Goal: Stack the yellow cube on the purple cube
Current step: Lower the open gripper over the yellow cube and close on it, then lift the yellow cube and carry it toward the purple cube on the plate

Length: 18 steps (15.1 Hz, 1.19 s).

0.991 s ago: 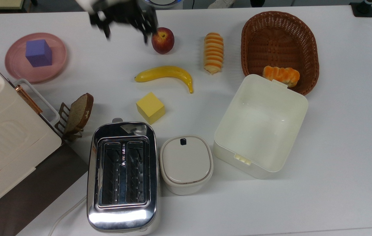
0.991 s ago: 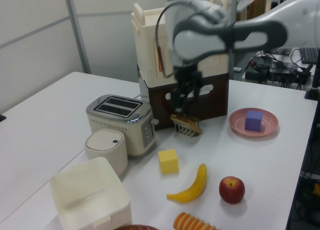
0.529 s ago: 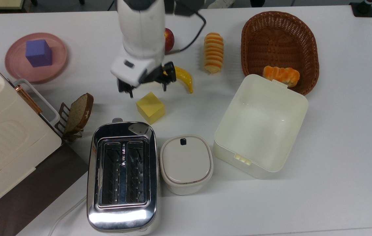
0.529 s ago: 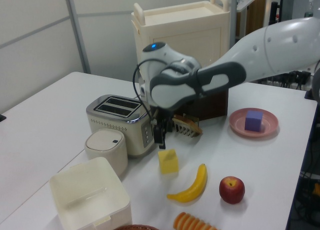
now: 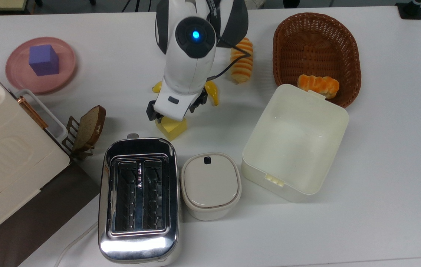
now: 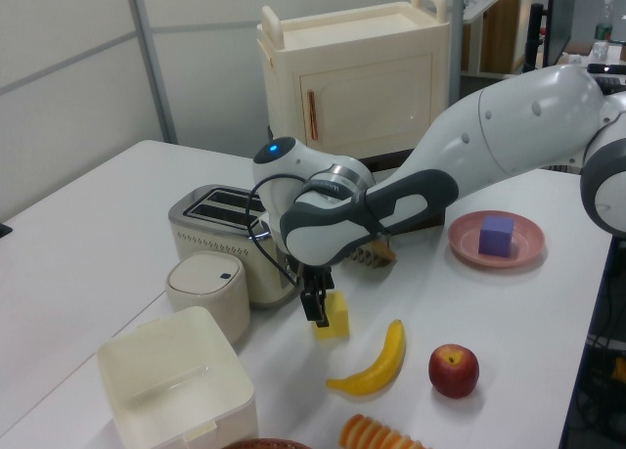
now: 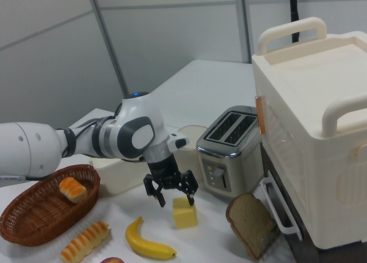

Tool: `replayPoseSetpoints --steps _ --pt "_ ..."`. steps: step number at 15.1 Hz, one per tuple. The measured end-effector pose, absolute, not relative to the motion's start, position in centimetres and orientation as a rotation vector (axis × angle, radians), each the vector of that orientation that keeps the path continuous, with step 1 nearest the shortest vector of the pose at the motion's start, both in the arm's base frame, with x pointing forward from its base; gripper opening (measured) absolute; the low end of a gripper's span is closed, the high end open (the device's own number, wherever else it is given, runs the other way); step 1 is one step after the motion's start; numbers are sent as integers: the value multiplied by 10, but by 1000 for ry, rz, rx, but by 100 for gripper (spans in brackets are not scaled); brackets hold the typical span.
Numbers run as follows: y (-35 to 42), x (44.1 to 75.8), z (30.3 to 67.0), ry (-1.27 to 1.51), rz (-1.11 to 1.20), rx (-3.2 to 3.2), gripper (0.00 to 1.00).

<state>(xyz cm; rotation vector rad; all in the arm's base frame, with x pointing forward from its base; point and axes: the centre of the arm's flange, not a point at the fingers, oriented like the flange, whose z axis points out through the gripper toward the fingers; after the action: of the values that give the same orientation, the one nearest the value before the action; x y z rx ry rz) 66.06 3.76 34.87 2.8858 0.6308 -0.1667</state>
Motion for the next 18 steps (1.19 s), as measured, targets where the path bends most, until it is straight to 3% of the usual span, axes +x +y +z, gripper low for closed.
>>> replayPoseSetpoints --steps 6,9,12,13,18 --pt "23 664 335 667 -178 2854 100" --pt "22 664 322 675 -209 2853 95" --pt "24 665 323 658 -202 2857 63" --pt "23 667 337 632 -174 2860 59" --pt "-35 642 443 534 -176 2932 59"
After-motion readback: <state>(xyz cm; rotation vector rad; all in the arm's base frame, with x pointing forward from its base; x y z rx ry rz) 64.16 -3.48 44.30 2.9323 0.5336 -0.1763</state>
